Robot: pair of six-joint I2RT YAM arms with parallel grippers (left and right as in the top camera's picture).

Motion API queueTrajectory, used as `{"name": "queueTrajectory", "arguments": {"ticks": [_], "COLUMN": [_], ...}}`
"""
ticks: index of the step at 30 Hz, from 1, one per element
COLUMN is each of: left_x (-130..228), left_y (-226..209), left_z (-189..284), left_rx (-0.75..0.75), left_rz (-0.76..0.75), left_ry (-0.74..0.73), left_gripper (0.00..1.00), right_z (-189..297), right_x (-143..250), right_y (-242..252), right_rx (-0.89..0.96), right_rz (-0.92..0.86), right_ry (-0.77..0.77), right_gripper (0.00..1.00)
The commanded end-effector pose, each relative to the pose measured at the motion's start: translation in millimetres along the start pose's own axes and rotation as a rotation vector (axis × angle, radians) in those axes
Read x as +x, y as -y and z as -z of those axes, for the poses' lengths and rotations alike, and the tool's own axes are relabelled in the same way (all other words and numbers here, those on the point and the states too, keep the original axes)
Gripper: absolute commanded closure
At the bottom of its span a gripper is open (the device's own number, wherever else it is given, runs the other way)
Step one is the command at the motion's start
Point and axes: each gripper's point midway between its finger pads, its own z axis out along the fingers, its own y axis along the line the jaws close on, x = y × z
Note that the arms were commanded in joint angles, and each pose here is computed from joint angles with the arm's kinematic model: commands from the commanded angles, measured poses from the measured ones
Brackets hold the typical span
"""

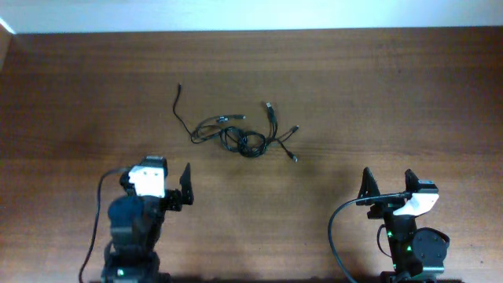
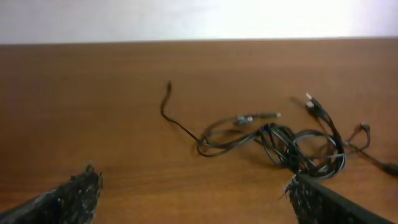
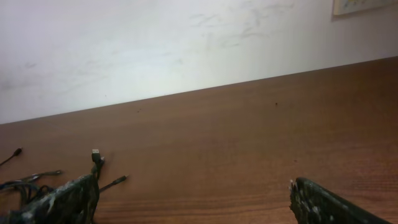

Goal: Untangle cables
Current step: 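Reach the left gripper forward and grasp the tangled black cable bundle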

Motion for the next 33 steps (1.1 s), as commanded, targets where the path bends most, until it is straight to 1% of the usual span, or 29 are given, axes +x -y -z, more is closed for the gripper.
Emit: {"name": "queueTrajectory", "arguments": {"ticks": [1, 4, 8, 12, 16, 18, 20, 22, 25, 32, 33], "left_x": [-10, 3, 23, 36, 38, 40, 33, 15, -3, -11, -11], "left_y": [22, 20, 26, 37, 38, 33, 37, 34, 43, 55, 60], "left_z": [-18, -49, -82, -100, -102, -101, -101, -104, -107, -113, -113], "left_rx": [0.15, 0.175, 0.23, 0.261, 0.251, 0.201, 0.2, 0.145, 0.17, 0.221, 0.243], "left_rz": [-0.084, -0.052, -0.026, -0.045, -0.052, -0.055, -0.075, -0.131, -0.157, -0.15, -0.13], "left_ry": [-0.126, -0.333, -0.543, -0.675, -0.704, -0.723, -0.723, -0.705, -0.667, -0.621, -0.619], "left_gripper": [0.01, 0.01, 0.01, 0.01, 0.01, 0.01, 0.01, 0.01, 0.01, 0.01, 0.01], "right_z": [0, 0, 0, 0, 0, 0, 0, 0, 0, 0, 0], "right_x": [2, 2, 2, 2, 2, 2, 2, 2, 2, 2, 2], "right_y": [-4, -4, -4, -4, -4, -4, -4, -4, -4, -4, -4], "right_rx": [-0.023, -0.023, -0.023, -0.023, -0.023, -0.023, -0.023, -0.023, -0.023, -0.023, -0.023], "right_rz": [0.0, 0.0, 0.0, 0.0, 0.0, 0.0, 0.0, 0.0, 0.0, 0.0, 0.0], "right_ry": [-0.005, -0.005, -0.005, -0.006, -0.006, -0.006, -0.005, -0.005, -0.005, -0.005, -0.006], "right_gripper": [0.01, 0.01, 0.01, 0.01, 0.01, 0.01, 0.01, 0.01, 0.01, 0.01, 0.01]}}
